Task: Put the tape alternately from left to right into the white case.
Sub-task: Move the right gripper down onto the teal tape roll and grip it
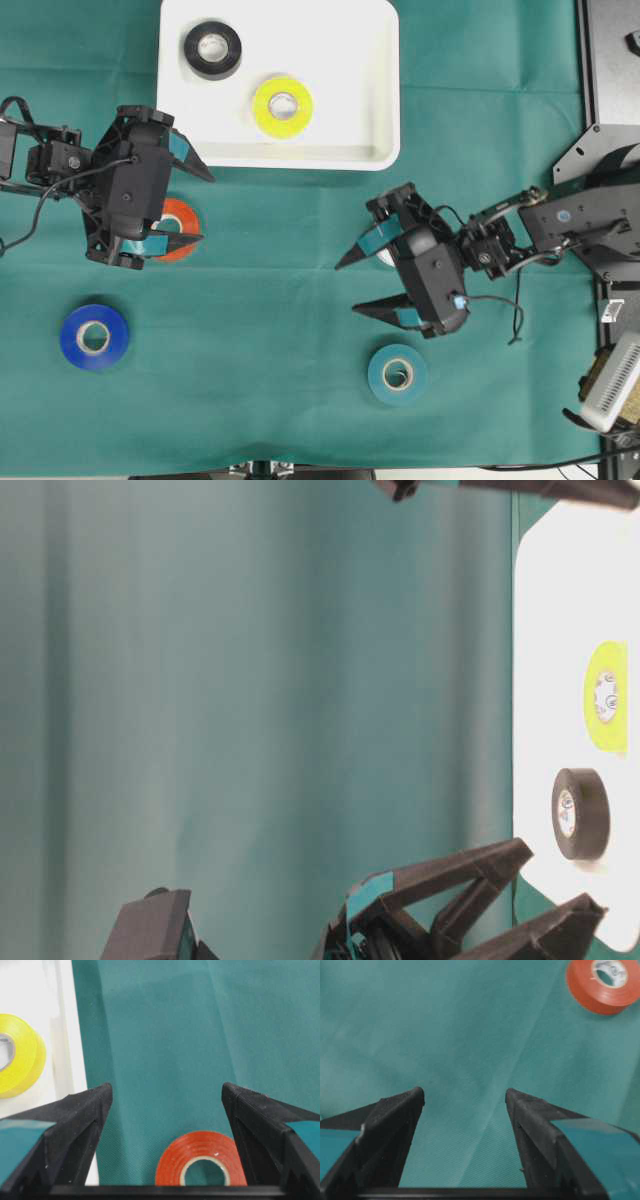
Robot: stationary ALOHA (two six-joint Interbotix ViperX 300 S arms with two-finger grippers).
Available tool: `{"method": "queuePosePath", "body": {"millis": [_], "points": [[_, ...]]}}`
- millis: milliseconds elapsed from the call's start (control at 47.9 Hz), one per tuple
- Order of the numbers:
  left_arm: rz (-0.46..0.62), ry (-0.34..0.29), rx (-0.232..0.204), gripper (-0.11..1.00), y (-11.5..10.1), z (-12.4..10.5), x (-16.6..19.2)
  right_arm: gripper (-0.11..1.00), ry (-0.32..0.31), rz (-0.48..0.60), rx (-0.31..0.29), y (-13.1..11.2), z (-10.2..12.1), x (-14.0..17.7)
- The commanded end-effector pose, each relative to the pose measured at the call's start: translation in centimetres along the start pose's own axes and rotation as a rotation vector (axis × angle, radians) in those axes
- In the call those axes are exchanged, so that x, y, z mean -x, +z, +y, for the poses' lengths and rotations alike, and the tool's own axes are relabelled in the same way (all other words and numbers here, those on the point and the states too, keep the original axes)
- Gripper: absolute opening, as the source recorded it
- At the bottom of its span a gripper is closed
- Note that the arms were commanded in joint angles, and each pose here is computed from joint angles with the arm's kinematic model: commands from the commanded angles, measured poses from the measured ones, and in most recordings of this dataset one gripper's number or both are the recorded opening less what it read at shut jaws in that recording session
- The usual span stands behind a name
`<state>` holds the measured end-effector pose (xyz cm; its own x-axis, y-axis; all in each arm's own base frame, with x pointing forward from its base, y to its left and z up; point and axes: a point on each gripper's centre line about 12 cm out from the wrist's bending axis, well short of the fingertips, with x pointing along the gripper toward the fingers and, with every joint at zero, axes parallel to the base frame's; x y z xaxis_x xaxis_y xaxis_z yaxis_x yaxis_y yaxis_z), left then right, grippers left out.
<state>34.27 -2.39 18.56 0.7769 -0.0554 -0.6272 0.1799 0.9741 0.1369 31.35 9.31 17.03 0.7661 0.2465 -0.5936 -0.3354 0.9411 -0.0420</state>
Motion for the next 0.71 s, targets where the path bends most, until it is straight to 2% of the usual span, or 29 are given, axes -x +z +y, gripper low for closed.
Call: {"method": "queuePosePath", "body": {"millis": [0, 313, 689], "points": [[-0.040, 0.002, -0.002, 0.81, 1.1, 0.0, 0.4, 0.70, 0.019, -0.034, 0.011, 0.8, 0.7, 0.6], [-0.036, -0.009, -0.011, 0.81, 1.0, -0.5, 0.4, 0.70, 0.072, -0.029, 0.044, 0.5, 2.9, 0.7], [-0.040, -0.009, -0.011, 0.81, 1.1, -0.5, 0.4, 0.70, 0.132, -0.014, 0.003, 0.1, 5.2, 0.9]]}}
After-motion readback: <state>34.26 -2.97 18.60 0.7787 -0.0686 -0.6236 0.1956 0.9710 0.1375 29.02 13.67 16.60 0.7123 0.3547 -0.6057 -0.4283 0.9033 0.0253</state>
